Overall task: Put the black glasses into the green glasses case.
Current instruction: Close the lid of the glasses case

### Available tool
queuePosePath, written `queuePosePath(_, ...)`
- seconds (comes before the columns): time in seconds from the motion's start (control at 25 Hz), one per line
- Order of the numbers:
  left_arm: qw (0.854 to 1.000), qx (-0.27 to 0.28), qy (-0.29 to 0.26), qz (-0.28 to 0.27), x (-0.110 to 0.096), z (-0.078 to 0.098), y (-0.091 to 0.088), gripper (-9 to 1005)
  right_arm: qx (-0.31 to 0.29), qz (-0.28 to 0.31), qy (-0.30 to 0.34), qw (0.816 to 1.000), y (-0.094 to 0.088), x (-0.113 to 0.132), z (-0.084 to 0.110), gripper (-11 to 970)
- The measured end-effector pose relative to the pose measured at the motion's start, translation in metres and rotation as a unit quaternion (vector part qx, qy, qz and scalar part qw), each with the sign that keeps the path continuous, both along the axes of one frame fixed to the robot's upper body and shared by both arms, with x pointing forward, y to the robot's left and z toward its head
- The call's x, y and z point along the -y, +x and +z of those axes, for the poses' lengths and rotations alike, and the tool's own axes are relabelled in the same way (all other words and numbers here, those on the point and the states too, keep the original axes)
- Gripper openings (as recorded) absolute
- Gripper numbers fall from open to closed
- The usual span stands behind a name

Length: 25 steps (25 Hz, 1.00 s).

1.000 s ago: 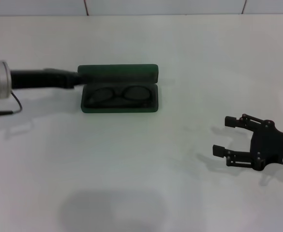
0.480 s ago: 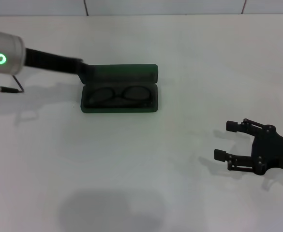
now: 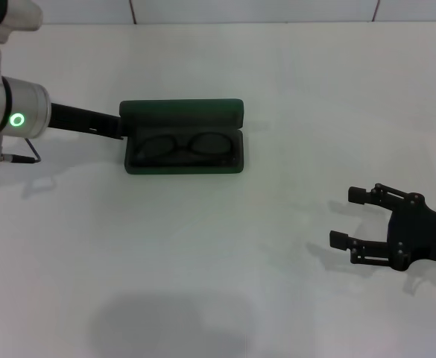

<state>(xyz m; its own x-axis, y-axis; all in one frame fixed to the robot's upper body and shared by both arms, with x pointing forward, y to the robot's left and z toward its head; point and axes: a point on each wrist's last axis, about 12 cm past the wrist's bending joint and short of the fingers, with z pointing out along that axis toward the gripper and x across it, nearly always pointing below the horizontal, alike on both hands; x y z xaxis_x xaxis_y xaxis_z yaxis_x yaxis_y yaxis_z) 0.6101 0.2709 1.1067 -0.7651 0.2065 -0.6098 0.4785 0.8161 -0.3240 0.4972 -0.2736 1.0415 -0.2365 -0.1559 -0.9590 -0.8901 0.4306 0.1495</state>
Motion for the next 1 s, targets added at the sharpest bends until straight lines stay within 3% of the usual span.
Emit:
queuePosePath(0.72,0.998,0.041,0.014,0.05,-0.009,-0.004,0.01,-1,0.0,0.001,0.002,1.0,0.0,-0.002,0.0,884)
queuePosePath(1.0,1.0,0.013,-0.017,0.016,-0.013,0.008,0.002,-1,0.0,-0.001,0.0,1.0,0.001,-0.001,0.0,884)
